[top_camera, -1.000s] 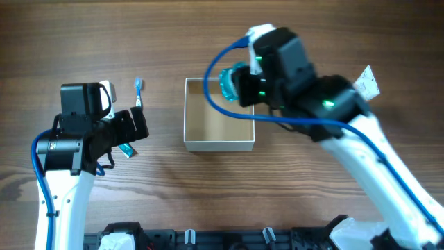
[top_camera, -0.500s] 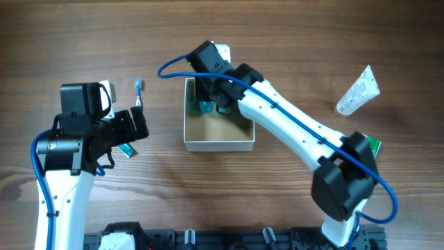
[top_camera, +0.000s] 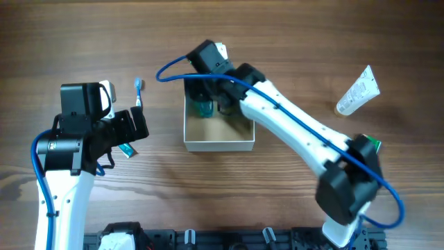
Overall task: Pack container
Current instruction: 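Carry the mouthwash bottle into the box and release it, then move the right gripper to the white Pantene tube and grasp it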
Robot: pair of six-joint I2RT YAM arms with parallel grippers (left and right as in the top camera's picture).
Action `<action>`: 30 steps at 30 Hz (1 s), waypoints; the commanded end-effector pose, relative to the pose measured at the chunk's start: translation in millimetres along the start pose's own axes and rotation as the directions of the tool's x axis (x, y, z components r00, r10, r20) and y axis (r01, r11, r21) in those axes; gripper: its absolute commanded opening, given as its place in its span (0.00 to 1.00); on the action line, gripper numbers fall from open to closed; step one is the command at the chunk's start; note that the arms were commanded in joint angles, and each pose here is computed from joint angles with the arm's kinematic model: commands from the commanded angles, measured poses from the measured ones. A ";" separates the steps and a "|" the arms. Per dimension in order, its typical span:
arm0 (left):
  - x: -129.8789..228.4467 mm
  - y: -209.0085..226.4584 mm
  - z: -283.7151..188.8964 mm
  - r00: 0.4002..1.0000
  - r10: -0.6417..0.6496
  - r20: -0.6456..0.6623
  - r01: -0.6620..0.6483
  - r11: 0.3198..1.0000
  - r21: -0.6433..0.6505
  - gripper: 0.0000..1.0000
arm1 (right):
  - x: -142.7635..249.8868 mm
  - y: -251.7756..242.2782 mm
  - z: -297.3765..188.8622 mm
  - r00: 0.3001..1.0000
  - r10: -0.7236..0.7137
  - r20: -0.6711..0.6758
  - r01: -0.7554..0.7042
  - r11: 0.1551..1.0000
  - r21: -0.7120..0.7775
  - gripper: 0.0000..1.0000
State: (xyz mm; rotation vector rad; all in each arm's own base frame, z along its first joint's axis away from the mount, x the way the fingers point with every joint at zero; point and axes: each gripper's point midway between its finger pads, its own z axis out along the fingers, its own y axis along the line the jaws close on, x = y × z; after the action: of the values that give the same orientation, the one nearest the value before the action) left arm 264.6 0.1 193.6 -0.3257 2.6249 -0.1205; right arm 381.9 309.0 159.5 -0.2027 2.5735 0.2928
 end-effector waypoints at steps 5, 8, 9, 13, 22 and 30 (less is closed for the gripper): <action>-6.1 -1.7 -4.3 1.000 -0.002 0.021 0.003 1.000 -0.002 1.00 | -65.0 -110.4 -207.5 0.907 0.113 0.405 -0.183 0.973 0.139 1.00; -6.1 -1.7 -4.3 1.000 -0.002 0.021 0.003 1.000 -0.002 1.00 | -43.3 -228.3 -264.1 0.874 0.215 0.436 -0.367 0.880 0.302 1.00; -6.1 -1.7 -4.3 1.000 -0.002 0.021 0.003 1.000 -0.002 1.00 | -35.8 -256.2 -272.5 0.887 0.203 0.414 -0.361 0.865 0.349 1.00; -6.1 -1.7 -4.3 1.000 -0.002 0.021 0.003 1.000 -0.002 1.00 | -5.2 -344.7 -264.2 0.908 0.294 0.298 -0.403 0.807 0.432 1.00; -6.1 -1.7 -4.3 1.000 -0.002 0.021 0.003 1.000 -0.002 1.00 | 37.6 -403.4 -125.4 0.910 0.412 -0.054 -0.354 0.836 0.420 1.00; -6.2 -1.8 -4.3 1.000 -0.002 0.021 0.002 1.000 -0.002 1.00 | 44.8 -390.5 -90.7 0.900 0.410 -0.151 -0.348 0.882 0.318 0.19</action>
State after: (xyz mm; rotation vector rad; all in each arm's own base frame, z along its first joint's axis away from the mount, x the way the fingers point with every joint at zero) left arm 264.6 0.1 193.6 -0.3257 2.6249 -0.1205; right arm 377.1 -101.1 147.8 0.4261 2.8119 -0.0003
